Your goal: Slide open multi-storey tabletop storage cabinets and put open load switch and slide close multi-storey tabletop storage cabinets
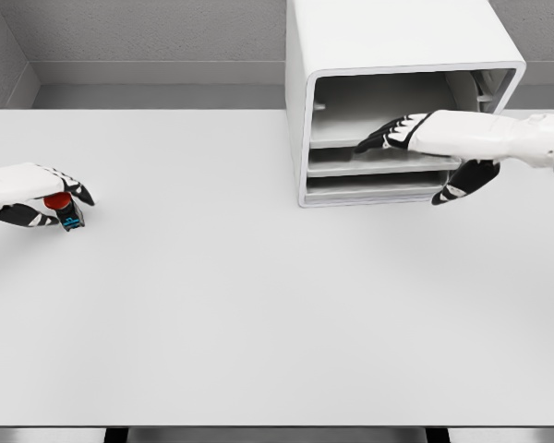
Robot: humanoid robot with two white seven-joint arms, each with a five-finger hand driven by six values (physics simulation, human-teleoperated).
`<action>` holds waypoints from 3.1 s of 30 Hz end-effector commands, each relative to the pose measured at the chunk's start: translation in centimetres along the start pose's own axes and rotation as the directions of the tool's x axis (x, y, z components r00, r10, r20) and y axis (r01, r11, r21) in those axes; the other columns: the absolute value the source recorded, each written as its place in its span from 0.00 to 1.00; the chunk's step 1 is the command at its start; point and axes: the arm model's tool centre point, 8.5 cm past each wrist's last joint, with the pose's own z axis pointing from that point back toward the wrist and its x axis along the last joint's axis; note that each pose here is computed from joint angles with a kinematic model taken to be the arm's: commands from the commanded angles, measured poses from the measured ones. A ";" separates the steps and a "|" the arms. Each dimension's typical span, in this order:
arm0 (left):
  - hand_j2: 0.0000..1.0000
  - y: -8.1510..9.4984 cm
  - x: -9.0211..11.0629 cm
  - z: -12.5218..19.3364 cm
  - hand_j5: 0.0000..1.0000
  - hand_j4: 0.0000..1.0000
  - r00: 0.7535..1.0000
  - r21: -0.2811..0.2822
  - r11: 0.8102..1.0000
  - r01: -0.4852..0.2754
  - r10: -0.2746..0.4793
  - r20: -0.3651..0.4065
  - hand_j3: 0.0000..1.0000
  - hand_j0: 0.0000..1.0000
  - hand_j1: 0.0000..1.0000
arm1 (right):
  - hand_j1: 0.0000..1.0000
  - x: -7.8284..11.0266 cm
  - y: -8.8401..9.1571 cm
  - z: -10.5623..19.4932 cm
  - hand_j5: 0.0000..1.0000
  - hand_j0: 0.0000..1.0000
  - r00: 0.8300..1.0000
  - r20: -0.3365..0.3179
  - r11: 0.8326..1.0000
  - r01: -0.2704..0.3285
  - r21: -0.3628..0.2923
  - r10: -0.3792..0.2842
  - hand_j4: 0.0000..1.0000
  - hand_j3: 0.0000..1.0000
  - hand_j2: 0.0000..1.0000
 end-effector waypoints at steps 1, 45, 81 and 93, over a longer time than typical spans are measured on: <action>0.51 0.0 -0.1 0.1 0.51 0.51 1.000 0.001 1.000 -0.007 0.007 -0.003 0.51 0.51 0.51 | 1.00 -0.4 0.0 -0.1 1.00 1.00 0.998 -0.033 0.999 0.047 -0.001 -0.047 1.00 1.00 1.00; 0.46 9.0 14.9 1.3 0.46 0.46 0.881 0.282 0.952 0.122 -0.235 0.410 0.46 0.46 0.46 | 1.00 -5.5 0.8 -2.9 1.00 1.00 0.979 -0.175 0.994 0.105 0.009 -0.101 1.00 1.00 1.00; 0.46 13.8 22.0 -1.0 0.46 0.46 0.750 0.432 0.898 0.088 -0.345 0.564 0.46 0.46 0.46 | 1.00 -1.0 2.2 -2.0 1.00 1.00 0.998 -0.017 0.993 -0.056 0.109 0.058 1.00 1.00 1.00; 0.46 15.2 23.8 -1.7 0.46 0.46 0.715 0.459 0.883 0.095 -0.382 0.586 0.46 0.46 0.46 | 1.00 0.3 1.4 2.1 1.00 1.00 0.979 0.093 0.977 -0.191 0.093 0.183 1.00 1.00 1.00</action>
